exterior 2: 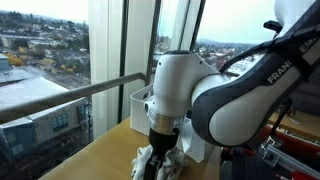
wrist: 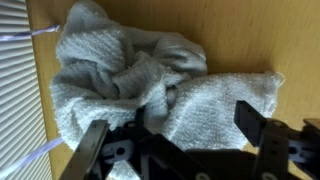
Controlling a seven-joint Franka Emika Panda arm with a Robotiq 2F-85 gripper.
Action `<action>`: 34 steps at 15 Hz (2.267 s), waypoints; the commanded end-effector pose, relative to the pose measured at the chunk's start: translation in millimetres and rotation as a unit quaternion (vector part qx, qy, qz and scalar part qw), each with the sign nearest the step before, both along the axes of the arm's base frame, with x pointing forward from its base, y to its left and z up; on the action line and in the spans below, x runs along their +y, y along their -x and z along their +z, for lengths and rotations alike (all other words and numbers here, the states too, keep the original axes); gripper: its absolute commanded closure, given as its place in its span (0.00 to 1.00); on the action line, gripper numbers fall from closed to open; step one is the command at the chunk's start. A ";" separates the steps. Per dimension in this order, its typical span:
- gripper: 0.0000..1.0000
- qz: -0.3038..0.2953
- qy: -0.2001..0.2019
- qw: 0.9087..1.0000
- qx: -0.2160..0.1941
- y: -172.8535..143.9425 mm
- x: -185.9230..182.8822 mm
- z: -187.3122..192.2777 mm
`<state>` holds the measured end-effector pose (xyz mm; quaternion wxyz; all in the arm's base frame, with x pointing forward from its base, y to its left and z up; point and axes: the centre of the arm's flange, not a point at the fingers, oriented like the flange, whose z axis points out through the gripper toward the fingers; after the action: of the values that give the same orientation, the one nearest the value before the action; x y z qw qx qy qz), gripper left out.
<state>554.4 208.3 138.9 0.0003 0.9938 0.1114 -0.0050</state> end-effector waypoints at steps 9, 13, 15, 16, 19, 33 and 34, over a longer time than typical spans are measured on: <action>0.98 0.011 0.016 1.000 0.007 -7.7 24.2 -21.3; 0.98 0.012 0.023 1.000 -0.004 -6.8 26.9 -0.9; 0.97 0.012 0.026 0.999 -0.013 -7.7 28.2 13.9; 0.97 0.012 0.028 0.999 -0.018 -8.4 28.5 22.3; 0.97 0.010 0.040 0.998 -0.043 -11.1 26.9 65.9; 0.97 -0.088 0.076 0.983 -0.143 -19.2 -96.0 260.5; 0.97 -0.097 0.076 0.981 -0.149 -19.7 -108.6 268.4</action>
<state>586.7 128.3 378.9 0.0807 0.9884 0.0339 0.1243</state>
